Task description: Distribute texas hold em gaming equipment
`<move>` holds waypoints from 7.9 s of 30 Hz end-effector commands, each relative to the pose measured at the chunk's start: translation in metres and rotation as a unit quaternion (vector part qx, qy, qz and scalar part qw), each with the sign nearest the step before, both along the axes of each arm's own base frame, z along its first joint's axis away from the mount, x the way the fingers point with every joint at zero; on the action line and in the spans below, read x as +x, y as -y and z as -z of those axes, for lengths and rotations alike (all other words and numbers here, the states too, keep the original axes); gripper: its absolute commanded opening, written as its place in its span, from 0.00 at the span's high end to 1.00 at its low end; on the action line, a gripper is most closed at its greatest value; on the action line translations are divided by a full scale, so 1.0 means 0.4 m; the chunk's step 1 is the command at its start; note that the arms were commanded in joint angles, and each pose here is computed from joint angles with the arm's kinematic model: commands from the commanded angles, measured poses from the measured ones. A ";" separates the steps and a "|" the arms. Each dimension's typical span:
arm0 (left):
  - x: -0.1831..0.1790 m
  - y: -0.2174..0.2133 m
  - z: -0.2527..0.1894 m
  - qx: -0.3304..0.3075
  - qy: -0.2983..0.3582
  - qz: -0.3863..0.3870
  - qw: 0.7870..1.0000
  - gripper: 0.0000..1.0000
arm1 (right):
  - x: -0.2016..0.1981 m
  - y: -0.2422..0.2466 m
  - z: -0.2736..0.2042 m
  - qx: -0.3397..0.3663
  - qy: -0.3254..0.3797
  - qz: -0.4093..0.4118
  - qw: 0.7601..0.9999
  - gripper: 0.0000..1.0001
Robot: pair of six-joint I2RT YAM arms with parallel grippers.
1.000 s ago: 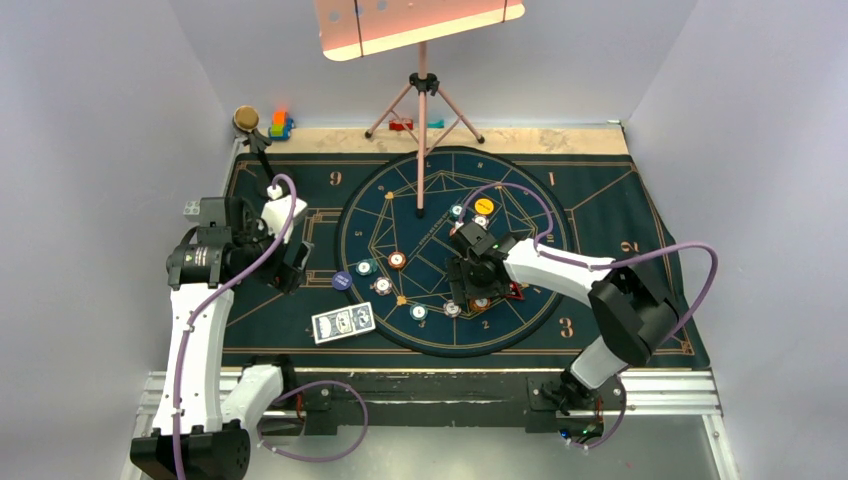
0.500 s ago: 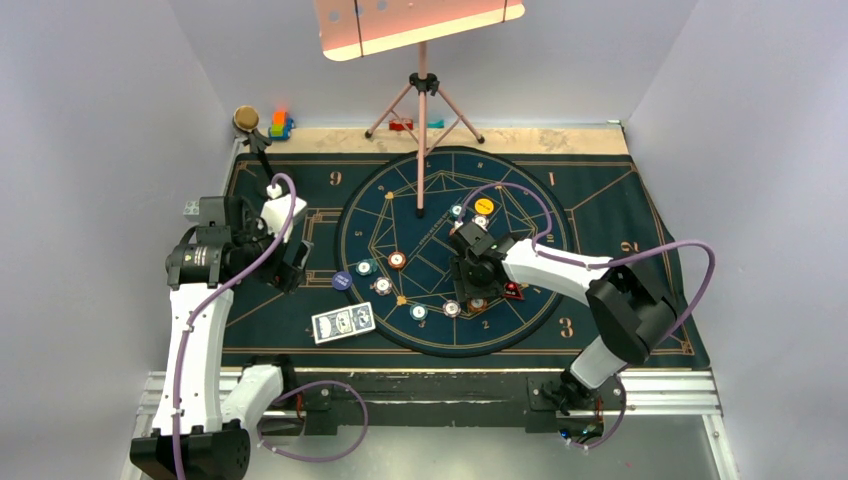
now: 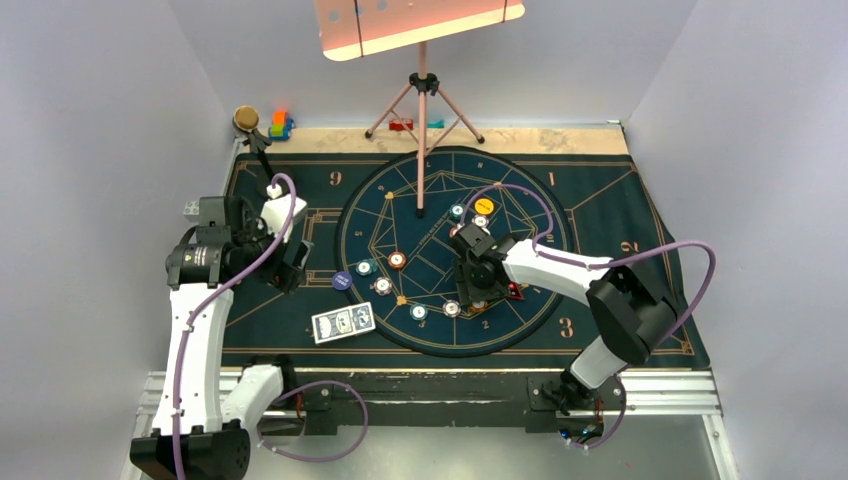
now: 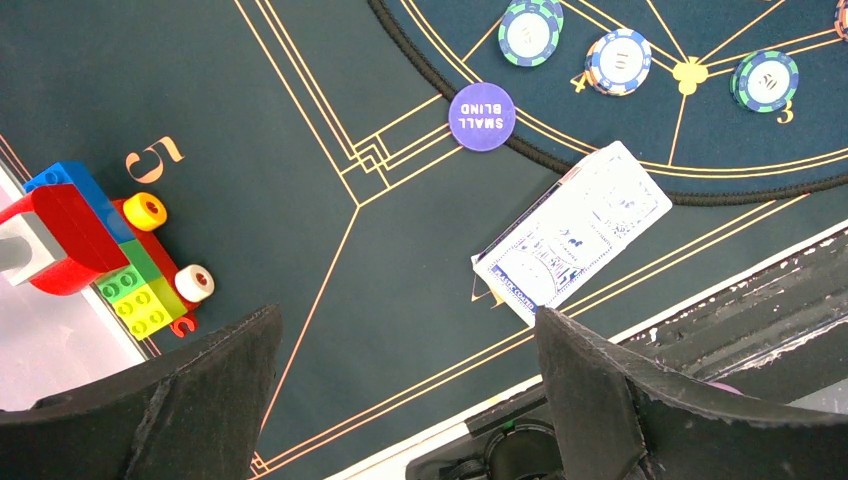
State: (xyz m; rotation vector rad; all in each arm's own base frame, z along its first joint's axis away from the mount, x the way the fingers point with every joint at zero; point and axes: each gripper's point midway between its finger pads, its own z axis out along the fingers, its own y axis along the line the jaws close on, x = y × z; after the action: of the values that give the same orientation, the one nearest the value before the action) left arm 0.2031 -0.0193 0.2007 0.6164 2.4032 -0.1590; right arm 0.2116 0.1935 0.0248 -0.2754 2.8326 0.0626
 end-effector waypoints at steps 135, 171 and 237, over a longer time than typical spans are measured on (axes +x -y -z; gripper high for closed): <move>-0.053 0.361 -0.040 0.019 -0.072 0.349 0.934 1.00 | -0.032 -0.474 -0.583 0.570 0.026 -0.162 0.805 0.02; -0.029 0.339 -0.019 0.044 -0.042 0.330 0.942 0.10 | -0.081 -0.569 -0.546 0.636 -0.084 -0.150 0.752 0.89; -0.153 0.304 0.060 0.006 -0.065 0.351 0.934 1.00 | -0.017 -0.467 -0.526 0.511 -0.013 -0.155 0.845 0.58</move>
State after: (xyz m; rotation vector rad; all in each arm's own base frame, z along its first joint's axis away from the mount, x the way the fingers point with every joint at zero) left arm 0.1464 -0.1340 0.1693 1.5180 2.2401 -0.4317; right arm 0.1903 0.3896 0.2127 -0.4421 2.3768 1.6490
